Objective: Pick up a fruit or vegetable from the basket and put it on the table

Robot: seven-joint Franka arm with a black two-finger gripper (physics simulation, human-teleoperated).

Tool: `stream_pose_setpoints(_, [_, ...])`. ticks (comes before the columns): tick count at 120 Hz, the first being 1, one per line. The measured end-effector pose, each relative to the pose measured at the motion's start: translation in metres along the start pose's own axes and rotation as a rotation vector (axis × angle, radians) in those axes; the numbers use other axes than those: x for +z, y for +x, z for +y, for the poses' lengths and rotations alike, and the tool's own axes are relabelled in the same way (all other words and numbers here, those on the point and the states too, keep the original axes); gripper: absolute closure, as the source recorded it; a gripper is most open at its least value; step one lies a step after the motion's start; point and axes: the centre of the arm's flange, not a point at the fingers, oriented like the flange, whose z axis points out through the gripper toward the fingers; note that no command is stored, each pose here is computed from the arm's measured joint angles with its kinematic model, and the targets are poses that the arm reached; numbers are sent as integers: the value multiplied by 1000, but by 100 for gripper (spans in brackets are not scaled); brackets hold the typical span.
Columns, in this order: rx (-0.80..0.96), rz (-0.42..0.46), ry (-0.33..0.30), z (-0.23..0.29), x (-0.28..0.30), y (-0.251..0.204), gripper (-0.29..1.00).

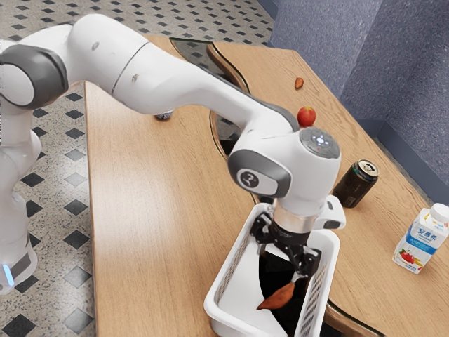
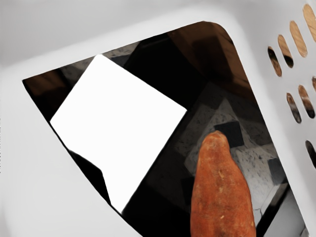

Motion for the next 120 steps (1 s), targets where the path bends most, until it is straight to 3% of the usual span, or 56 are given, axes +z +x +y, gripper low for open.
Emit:
stream_pose_setpoints(31, [-76,-3,19,10,31,28,0])
stream_pose_setpoints(62, [-101,-21,35,8,47,18,0])
stream_pose_setpoints(120, [-93,-12,7,18,51,-4,0])
